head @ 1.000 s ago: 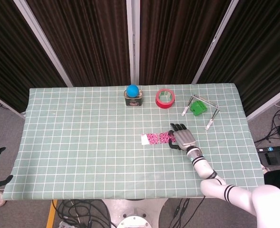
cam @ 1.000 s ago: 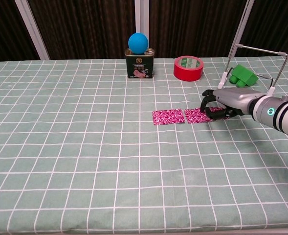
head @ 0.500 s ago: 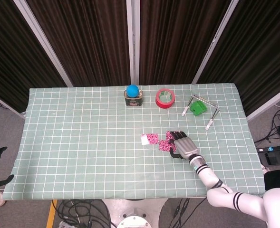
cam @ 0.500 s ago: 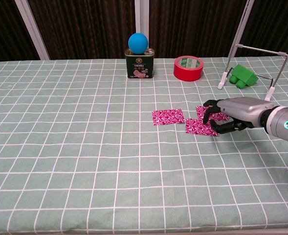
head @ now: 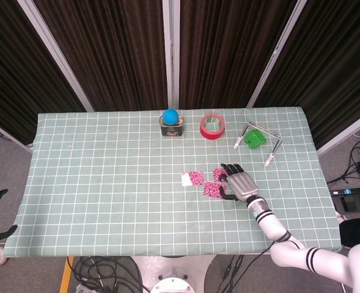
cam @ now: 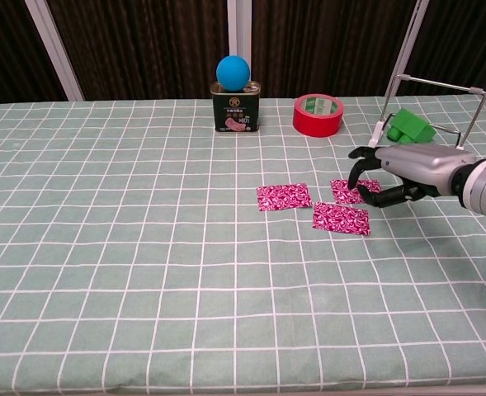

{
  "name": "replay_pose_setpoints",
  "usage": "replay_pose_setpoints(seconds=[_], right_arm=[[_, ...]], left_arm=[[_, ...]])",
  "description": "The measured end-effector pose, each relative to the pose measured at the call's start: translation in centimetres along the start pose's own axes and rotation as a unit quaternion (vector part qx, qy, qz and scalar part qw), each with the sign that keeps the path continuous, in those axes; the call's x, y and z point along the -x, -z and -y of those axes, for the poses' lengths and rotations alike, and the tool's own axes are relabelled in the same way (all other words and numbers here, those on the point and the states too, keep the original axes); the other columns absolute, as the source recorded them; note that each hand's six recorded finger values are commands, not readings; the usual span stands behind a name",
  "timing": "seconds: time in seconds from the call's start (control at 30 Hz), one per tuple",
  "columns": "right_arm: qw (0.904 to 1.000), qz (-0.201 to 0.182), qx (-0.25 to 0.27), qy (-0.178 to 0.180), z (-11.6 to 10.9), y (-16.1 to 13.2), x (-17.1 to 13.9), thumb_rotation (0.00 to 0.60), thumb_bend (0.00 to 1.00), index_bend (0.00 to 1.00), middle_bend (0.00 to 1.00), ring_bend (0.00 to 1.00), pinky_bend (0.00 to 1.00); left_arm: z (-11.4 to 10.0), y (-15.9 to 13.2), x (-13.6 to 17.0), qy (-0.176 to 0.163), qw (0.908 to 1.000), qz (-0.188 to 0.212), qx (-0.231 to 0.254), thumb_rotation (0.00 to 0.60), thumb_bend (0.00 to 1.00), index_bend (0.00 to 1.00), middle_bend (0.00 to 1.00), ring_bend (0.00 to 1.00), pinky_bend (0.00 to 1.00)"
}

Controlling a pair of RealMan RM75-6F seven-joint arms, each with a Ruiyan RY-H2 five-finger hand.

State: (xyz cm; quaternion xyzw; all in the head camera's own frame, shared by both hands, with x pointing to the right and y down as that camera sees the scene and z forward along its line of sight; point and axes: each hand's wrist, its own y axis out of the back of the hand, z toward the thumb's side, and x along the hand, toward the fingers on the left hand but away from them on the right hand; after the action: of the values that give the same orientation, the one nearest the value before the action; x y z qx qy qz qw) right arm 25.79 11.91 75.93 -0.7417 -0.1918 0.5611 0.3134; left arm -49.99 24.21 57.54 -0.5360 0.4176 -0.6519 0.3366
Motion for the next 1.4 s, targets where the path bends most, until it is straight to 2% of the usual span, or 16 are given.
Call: replay_pose_setpoints(seconds=[0.03, 0.1, 0.23, 0.3, 0.67, 1.4], right_arm=[[1.0, 0.004, -0.001, 0.003, -0.2, 0.2, 0.2, 0.319, 0.22, 0.3, 0.0, 0.0, 0.0], [0.9998, 0.013, -0.006, 0.011, -0.6, 0.8, 0.8, 0.377, 0.18, 0.31, 0.01, 0.0, 0.0], [0.9993, 0.025, -0.021, 0.02, -1.0, 1.5, 2.0, 0.493, 0.14, 0.34, 0.02, 0.0, 0.0], [0.9989, 0.031, -0.029, 0.022, -1.1, 1.7, 2.5, 0.511, 0.14, 0.34, 0.03, 0.0, 0.0], [0.9984, 0.043, -0.034, 0.017, -0.2, 2.0, 4.7, 0.515, 0.15, 0.36, 0.03, 0.0, 0.0], [0.9978, 0.052, -0.039, 0.012, 0.4, 2.2, 5.7, 0.512, 0.13, 0.35, 0.03, 0.0, 0.0]], left_arm=[[0.0, 0.0, 0.0, 0.001, 1.0, -0.001, 0.0, 0.6, 0.08, 0.23, 0.16, 0.11, 0.15], [0.1, 0.0, 0.0, 0.002, 1.0, -0.001, 0.0, 0.6, 0.08, 0.23, 0.16, 0.11, 0.15], [0.1, -0.2, 0.0, 0.002, 1.0, 0.001, 0.0, 0.6, 0.08, 0.23, 0.16, 0.11, 0.15], [0.1, -0.1, 0.0, 0.002, 1.0, 0.001, -0.001, 0.6, 0.08, 0.23, 0.16, 0.11, 0.15], [0.2, -0.1, -0.1, 0.006, 1.0, -0.003, -0.003, 0.6, 0.08, 0.23, 0.16, 0.11, 0.15], [0.3, 0.0, -0.1, 0.007, 1.0, -0.002, -0.002, 0.6, 0.08, 0.23, 0.16, 0.11, 0.15]])
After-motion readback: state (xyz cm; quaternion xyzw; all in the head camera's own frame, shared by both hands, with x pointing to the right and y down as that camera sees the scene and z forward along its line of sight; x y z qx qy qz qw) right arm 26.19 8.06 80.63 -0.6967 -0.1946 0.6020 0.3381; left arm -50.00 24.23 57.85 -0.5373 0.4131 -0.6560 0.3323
